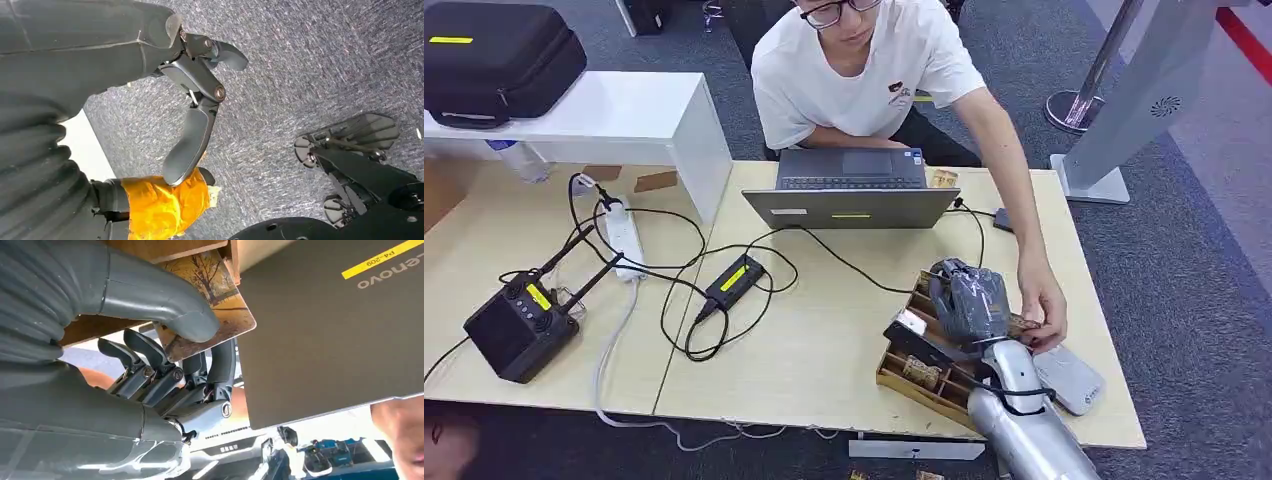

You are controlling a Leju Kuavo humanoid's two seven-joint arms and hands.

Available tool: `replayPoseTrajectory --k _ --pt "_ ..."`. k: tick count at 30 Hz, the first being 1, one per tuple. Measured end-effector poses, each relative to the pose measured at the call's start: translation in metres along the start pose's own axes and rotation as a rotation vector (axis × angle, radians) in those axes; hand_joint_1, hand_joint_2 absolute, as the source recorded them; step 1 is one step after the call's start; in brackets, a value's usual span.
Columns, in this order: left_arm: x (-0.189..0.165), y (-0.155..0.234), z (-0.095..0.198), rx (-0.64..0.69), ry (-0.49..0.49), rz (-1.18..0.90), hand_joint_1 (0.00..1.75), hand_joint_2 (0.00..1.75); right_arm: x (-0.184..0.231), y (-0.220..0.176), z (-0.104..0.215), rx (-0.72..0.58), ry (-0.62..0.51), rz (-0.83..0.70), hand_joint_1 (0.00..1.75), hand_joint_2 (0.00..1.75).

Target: Pass the card to the sensor for recognition and then transmit it.

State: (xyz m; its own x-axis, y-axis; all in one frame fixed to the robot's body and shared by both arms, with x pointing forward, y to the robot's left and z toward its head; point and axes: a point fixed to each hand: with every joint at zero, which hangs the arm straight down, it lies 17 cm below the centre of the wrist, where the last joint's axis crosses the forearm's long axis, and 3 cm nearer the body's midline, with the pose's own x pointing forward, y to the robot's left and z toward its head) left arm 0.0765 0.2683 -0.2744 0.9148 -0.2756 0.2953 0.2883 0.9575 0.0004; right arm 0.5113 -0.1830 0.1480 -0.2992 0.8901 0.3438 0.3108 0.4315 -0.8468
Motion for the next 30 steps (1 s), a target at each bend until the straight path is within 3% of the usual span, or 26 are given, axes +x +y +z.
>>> replayPoseTrajectory --k 16,30 --pt "-0.004 0.014 -0.001 0.054 0.017 -0.004 0.00 1.75 -0.003 -0.007 -0.003 -0.006 0.002 0.000 1.75 1.75" --pt "-0.006 0.012 0.000 0.037 0.023 -0.010 0.00 1.75 0.004 -0.065 -0.049 -0.094 -0.041 0.003 1.75 1.75"
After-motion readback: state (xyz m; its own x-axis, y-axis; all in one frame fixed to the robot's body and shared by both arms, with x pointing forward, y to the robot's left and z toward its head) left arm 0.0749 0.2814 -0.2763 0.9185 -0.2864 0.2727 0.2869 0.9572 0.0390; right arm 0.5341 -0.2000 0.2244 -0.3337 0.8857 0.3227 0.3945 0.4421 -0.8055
